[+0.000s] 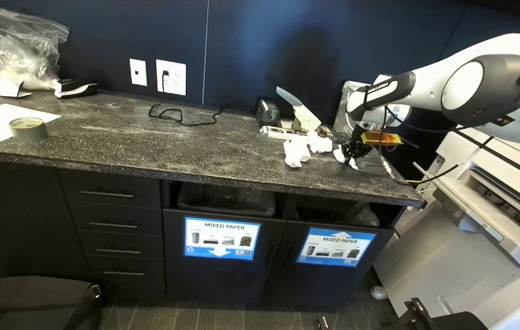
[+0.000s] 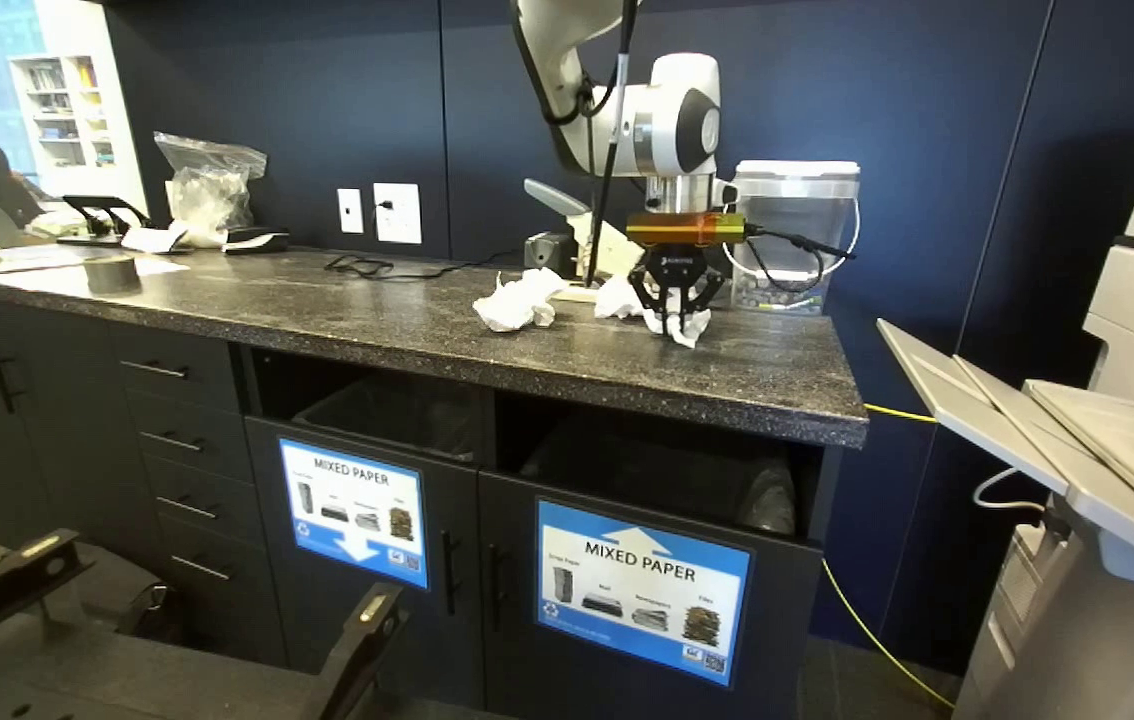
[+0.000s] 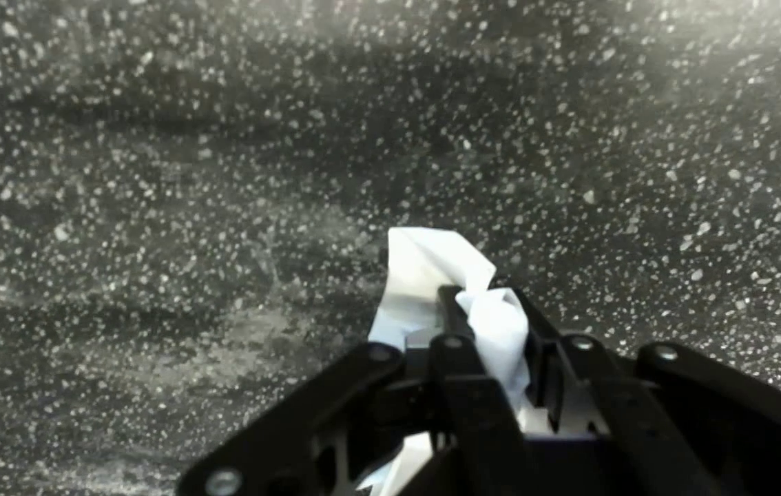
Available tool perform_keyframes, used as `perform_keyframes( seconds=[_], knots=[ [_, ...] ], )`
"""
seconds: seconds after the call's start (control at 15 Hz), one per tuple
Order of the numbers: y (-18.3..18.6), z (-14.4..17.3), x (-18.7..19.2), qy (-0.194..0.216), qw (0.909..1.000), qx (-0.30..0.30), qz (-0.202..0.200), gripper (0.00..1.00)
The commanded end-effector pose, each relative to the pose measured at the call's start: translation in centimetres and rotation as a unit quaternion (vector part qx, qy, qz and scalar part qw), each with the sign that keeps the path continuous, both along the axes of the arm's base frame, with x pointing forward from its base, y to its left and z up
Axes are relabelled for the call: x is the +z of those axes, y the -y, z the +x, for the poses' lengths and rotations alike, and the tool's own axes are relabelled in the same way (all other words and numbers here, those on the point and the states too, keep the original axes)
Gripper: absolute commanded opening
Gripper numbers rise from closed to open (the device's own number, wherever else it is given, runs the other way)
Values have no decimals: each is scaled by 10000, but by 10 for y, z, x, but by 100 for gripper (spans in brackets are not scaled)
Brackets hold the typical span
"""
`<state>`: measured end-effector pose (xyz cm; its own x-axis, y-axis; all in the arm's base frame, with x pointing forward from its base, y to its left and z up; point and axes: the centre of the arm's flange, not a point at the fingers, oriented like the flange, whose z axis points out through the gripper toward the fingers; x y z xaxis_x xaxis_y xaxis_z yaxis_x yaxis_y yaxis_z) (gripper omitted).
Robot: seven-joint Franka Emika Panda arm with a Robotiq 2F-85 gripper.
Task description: Pick up the papers from the counter and put them in the bin
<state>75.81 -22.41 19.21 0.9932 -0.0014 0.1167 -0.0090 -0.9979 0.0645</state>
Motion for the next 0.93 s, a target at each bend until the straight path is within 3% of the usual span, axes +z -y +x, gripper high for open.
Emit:
perform_keyframes(
  seconds=[0.0,0.53,0.87],
  knots=[
    [-35,-71,7,-40,9990,-455,9,14],
    [-58,-119,9,-308,9949,-957,49,14],
    [-72,-162,7,-152,9934,-1115,235,14]
  ],
)
